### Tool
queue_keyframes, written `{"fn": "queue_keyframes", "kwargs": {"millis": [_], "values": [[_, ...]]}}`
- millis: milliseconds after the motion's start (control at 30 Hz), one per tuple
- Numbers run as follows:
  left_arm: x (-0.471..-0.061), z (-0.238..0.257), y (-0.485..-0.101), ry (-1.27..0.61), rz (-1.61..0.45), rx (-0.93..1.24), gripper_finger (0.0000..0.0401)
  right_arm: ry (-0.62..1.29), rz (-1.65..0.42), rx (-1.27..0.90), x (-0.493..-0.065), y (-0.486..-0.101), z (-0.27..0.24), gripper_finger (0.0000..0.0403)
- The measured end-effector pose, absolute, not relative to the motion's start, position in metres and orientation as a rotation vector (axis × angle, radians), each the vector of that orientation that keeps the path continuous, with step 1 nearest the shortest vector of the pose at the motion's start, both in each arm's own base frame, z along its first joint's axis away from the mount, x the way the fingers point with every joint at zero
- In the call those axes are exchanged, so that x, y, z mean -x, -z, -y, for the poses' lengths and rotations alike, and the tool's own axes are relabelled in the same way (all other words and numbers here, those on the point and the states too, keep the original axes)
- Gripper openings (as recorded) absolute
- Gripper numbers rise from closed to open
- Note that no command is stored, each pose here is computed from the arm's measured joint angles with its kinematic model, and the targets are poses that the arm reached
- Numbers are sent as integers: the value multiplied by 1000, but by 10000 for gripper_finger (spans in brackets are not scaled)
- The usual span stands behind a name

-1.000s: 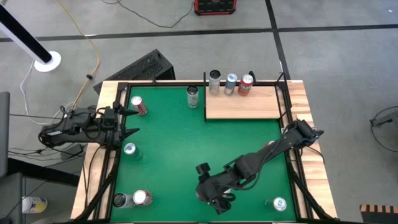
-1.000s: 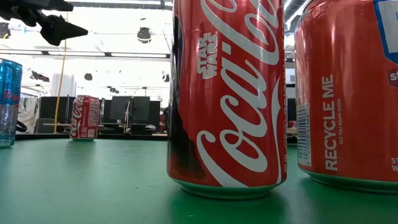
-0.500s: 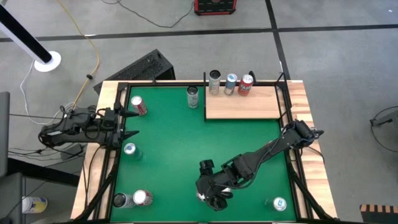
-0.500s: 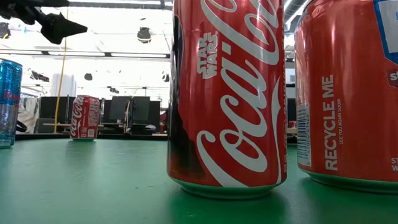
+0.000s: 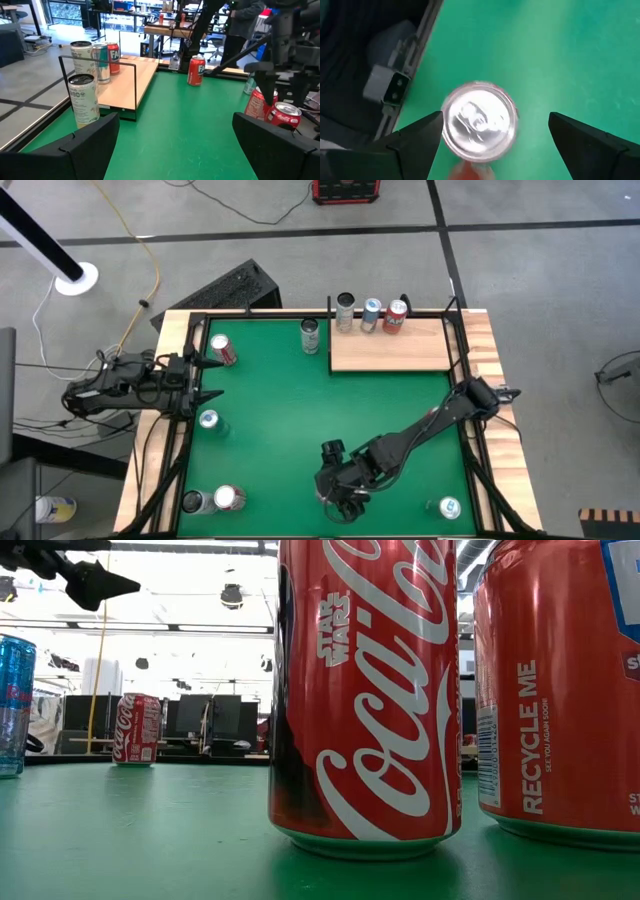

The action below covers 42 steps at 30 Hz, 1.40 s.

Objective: Sort soda cans
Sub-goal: Put the bottom right red soda can on the shelf

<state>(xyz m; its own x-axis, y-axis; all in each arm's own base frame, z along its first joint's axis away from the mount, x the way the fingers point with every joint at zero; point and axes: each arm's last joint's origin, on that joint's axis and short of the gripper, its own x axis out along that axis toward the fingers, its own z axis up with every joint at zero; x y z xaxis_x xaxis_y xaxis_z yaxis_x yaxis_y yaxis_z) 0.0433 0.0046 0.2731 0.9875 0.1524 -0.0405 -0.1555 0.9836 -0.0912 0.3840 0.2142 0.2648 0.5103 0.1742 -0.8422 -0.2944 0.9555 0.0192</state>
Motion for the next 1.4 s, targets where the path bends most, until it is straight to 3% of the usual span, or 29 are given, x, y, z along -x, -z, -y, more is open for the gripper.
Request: {"fn": "queue_keyframes", "kwargs": {"millis": [967,1233,1400], "values": [[-43,-5,-273,-156,-34,95,373,-367,-1063,54,-398,-239,-216,385],[-43,-5,-273,-155,-34,94,373,-360,-1056,69,-400,-239,-211,321],[-43,-5,-273,-155,-34,94,373,-335,-1050,132,-396,-246,-207,318]]}}
